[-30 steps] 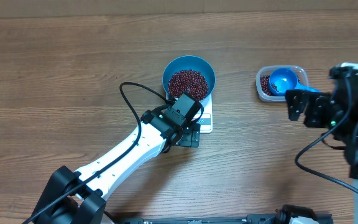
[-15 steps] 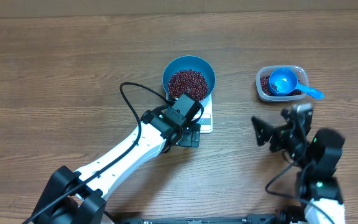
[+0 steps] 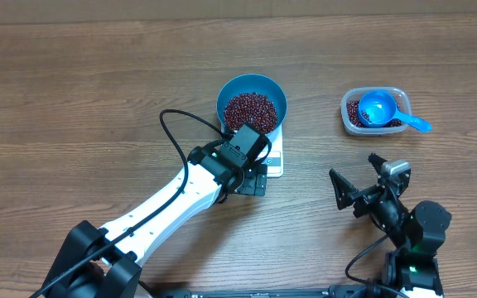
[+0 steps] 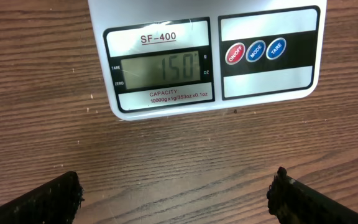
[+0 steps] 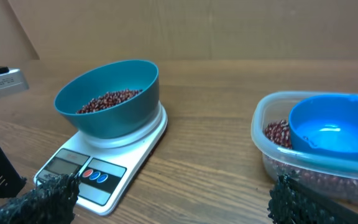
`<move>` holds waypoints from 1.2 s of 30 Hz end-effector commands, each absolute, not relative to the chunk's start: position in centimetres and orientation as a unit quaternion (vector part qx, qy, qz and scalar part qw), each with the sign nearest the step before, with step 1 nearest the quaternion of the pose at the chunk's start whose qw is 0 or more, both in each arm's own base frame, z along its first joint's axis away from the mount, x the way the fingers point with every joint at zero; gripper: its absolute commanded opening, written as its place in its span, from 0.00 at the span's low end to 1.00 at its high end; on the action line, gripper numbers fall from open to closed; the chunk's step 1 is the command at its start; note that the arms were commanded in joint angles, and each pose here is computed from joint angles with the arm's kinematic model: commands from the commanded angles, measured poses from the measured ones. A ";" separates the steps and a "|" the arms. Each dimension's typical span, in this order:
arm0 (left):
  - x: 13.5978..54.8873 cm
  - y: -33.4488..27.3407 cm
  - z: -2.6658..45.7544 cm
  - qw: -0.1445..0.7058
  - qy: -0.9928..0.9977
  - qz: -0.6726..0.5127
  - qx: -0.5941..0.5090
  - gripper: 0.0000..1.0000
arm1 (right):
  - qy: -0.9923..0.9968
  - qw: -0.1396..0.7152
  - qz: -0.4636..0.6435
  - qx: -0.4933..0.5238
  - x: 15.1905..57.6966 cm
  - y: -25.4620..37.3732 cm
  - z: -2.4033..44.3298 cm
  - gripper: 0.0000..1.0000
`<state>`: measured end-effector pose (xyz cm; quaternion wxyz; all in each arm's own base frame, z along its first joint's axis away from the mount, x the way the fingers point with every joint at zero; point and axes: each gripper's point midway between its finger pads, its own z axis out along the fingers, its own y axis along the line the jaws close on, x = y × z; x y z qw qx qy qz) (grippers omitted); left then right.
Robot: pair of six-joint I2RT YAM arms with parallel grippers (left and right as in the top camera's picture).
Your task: Scoop item into bowl and weigh 150g on scale
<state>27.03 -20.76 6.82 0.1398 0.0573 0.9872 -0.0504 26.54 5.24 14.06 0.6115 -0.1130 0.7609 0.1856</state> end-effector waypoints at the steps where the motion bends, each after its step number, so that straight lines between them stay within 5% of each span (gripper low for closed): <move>1: 27.0 -20.7 6.6 0.136 0.987 -0.051 0.063 1.00 | 0.752 0.626 0.171 -0.112 26.3 5.0 13.9 1.00; 13: 27.0 -20.7 6.6 0.136 0.987 -0.051 0.063 1.00 | 0.798 0.582 0.138 -0.070 24.7 4.2 10.7 1.00; 27: 27.1 -20.7 6.7 0.137 0.987 -0.051 0.063 1.00 | 0.702 0.702 0.089 -0.079 24.1 3.5 17.6 1.00; 36: 27.1 -20.7 6.7 0.137 0.987 -0.052 0.063 0.99 | 0.703 0.701 0.093 -0.082 24.1 3.7 17.5 1.00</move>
